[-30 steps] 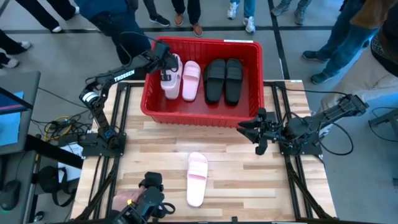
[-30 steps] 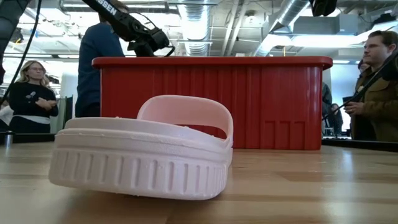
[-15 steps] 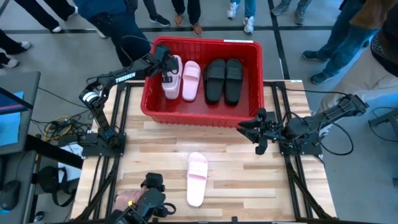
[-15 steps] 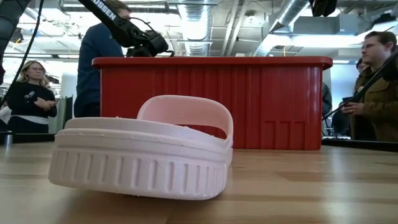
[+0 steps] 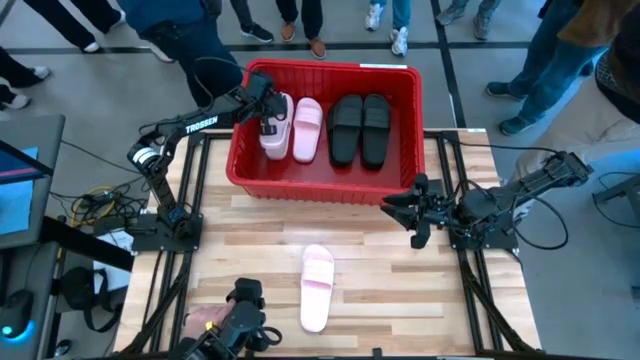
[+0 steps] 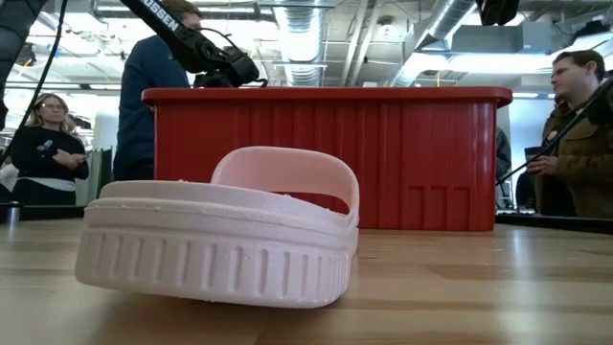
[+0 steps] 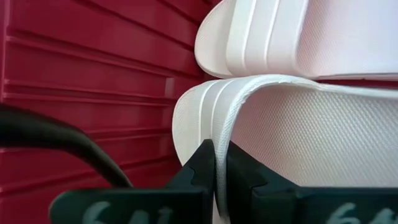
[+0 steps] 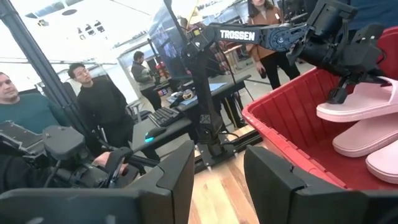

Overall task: Pick and place slides into bin
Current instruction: Put the pink slide into the red container

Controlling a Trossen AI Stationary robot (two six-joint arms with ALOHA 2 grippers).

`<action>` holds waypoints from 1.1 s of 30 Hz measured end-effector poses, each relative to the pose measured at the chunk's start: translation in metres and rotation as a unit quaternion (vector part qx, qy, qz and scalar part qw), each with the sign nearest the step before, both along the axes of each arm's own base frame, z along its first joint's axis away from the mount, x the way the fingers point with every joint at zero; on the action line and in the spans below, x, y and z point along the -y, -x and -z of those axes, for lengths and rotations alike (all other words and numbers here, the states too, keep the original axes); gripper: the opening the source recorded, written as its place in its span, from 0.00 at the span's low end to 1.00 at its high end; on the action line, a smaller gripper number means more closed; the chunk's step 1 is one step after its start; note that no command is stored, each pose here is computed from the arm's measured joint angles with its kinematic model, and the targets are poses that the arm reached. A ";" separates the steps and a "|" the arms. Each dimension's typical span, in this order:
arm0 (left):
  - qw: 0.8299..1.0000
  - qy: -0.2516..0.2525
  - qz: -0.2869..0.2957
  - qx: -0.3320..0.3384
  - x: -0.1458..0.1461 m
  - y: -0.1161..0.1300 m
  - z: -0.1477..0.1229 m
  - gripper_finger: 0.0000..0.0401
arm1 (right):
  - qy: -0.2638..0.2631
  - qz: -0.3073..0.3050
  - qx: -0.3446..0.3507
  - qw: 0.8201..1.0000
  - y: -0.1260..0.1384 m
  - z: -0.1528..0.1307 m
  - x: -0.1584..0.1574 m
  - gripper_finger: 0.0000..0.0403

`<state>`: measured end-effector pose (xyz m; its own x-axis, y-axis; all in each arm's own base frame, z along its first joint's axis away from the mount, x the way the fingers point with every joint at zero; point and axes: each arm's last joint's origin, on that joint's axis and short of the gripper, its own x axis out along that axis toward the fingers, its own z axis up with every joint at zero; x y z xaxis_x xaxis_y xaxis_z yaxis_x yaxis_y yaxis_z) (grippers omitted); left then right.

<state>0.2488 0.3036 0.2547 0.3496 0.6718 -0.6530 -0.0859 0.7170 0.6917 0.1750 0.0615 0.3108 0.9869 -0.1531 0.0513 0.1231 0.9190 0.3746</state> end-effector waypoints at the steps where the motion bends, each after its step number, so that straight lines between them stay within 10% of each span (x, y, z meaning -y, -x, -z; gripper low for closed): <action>1: 1.000 -0.001 0.000 0.001 0.000 0.000 0.000 0.02 | 0.000 0.000 0.000 1.000 0.000 0.000 0.000 0.32; 33: 1.000 0.018 -0.008 0.012 -0.002 0.004 0.001 0.13 | -0.004 -0.001 0.001 1.000 0.000 0.000 0.000 0.32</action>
<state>0.2444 0.3059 0.2535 0.3553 0.6541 -0.6678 -0.1134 0.7393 0.6638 0.1749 0.0618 0.3108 0.9872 -0.1508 0.0514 0.1200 0.9162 0.3824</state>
